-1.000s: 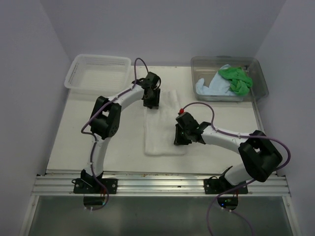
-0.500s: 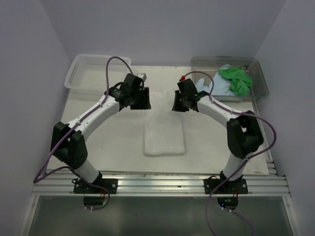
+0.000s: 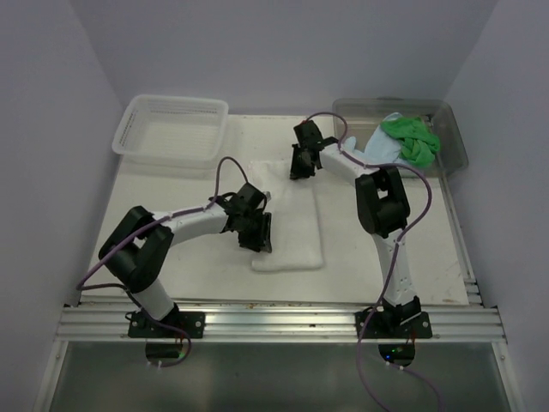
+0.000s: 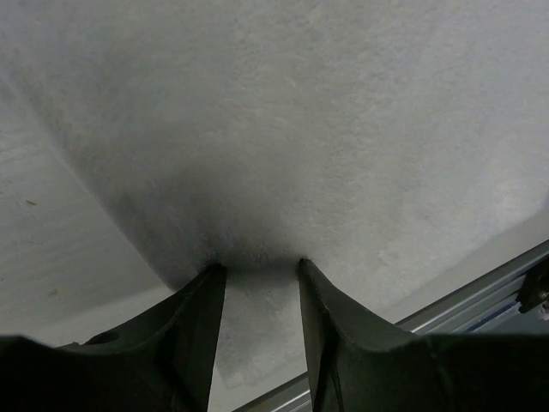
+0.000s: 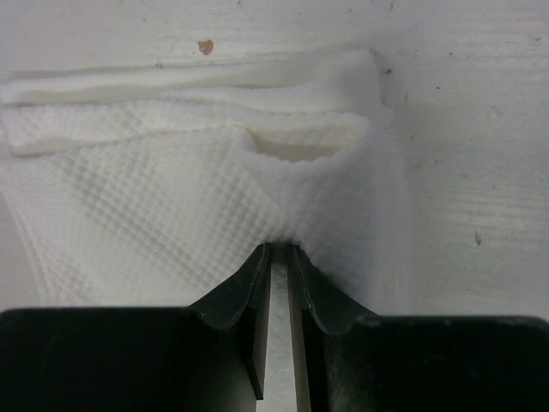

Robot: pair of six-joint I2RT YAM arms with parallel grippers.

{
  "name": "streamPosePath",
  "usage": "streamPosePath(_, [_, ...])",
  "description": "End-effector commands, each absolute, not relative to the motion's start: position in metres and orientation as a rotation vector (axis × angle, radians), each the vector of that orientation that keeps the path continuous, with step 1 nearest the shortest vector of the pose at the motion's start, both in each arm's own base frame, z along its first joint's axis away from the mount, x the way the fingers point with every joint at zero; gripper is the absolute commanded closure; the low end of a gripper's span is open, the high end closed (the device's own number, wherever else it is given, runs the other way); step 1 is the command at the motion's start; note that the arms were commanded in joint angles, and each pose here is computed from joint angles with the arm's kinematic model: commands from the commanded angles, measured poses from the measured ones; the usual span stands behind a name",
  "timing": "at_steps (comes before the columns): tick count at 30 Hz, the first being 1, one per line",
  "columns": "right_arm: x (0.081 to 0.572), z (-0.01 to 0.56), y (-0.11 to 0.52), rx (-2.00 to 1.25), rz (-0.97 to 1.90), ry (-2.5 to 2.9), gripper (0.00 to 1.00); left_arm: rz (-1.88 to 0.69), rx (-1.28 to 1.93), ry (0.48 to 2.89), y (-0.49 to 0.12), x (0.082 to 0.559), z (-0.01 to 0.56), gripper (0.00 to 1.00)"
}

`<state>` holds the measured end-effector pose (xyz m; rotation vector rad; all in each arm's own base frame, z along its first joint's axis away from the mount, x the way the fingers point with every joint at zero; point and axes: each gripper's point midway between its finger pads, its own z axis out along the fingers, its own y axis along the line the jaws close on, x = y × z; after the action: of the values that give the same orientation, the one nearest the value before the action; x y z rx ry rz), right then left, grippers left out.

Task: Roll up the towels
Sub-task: Fold the towel, then roll the towel

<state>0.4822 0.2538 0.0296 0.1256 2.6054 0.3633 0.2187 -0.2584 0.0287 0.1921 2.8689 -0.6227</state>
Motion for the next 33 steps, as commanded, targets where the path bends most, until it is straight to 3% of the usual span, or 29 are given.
streamPosePath(1, [0.484, 0.030, 0.255, 0.149, 0.393, 2.633, 0.82, -0.513, 0.208, 2.871, -0.254, 0.234, 0.004, 0.56])
streamPosePath(6, [0.490, 0.096, 0.257, 0.123, 0.464, 2.517, 0.81, -0.473, 0.239, 2.824, -0.256, 0.249, 0.027, 0.57])
streamPosePath(10, [0.455, 0.136, 0.252, 0.132, 0.574, 2.416, 0.76, -0.537, 0.240, 2.747, -0.255, 0.247, 0.072, 0.55])
streamPosePath(11, [0.436, 0.119, 0.249, 0.135, 0.588, 2.439, 0.73, -0.551, 0.229, 2.741, -0.254, 0.243, 0.077, 0.53])
streamPosePath(12, [0.437, 0.145, 0.251, 0.138, 0.633, 2.379, 0.73, -0.560, 0.222, 2.736, -0.253, 0.241, 0.081, 0.52])
streamPosePath(15, [0.377, 0.120, 0.236, 0.130, 0.597, 2.441, 0.69, -0.572, 0.187, 2.743, -0.243, 0.226, 0.086, 0.49])
streamPosePath(16, [0.361, 0.135, 0.238, 0.094, 0.612, 2.408, 0.67, -0.582, 0.180, 2.736, -0.241, 0.222, 0.089, 0.48])
streamPosePath(24, [0.243, 0.078, 0.201, 0.074, 0.520, 2.540, 0.49, -0.628, -0.029, 2.801, -0.225, 0.186, 0.043, 0.41])
streamPosePath(33, [0.207, 0.049, 0.202, 0.111, 0.636, 2.611, 0.44, -0.701, -0.055, 2.799, -0.231, 0.179, 0.031, 0.45])
